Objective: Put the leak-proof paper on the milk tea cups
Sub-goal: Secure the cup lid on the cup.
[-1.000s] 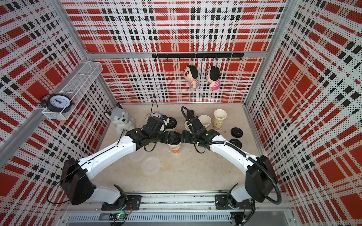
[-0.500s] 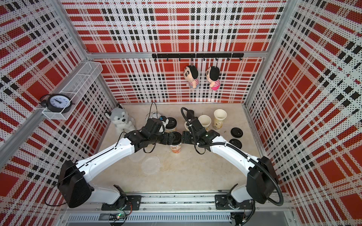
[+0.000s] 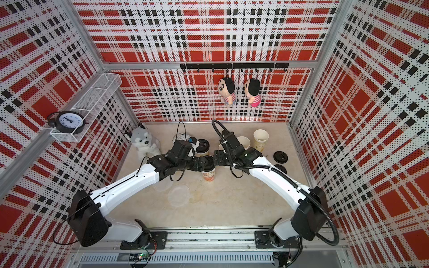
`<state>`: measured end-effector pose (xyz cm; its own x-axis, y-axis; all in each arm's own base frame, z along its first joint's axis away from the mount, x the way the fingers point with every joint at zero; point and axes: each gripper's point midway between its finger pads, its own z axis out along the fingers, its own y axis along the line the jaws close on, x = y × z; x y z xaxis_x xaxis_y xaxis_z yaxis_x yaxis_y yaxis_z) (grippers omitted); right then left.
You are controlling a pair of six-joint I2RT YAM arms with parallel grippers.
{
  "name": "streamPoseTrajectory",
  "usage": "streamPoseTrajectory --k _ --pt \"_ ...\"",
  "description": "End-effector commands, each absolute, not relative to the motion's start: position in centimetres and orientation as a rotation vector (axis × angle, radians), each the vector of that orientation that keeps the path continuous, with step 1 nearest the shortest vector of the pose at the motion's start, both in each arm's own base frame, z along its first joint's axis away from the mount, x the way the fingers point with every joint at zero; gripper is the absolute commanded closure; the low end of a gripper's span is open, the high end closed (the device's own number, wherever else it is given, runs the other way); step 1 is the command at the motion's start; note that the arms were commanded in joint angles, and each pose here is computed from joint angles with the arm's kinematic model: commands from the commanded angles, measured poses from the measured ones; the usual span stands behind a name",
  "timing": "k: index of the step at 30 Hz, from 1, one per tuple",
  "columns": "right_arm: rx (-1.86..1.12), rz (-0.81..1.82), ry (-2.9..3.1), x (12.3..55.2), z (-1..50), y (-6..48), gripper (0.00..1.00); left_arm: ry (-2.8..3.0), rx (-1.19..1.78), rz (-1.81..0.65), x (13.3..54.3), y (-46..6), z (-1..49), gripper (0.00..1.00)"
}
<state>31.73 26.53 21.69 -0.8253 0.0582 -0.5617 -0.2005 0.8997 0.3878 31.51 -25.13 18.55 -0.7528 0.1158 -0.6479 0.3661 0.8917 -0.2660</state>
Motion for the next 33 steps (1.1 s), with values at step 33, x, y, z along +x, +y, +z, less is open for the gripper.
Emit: streamPoseTrajectory --k 33 --pt "-0.177 0.67 2.596 29.8 17.4 29.5 0.3 2.571 0.367 -0.367 30.8 -22.4 14.3 0.19"
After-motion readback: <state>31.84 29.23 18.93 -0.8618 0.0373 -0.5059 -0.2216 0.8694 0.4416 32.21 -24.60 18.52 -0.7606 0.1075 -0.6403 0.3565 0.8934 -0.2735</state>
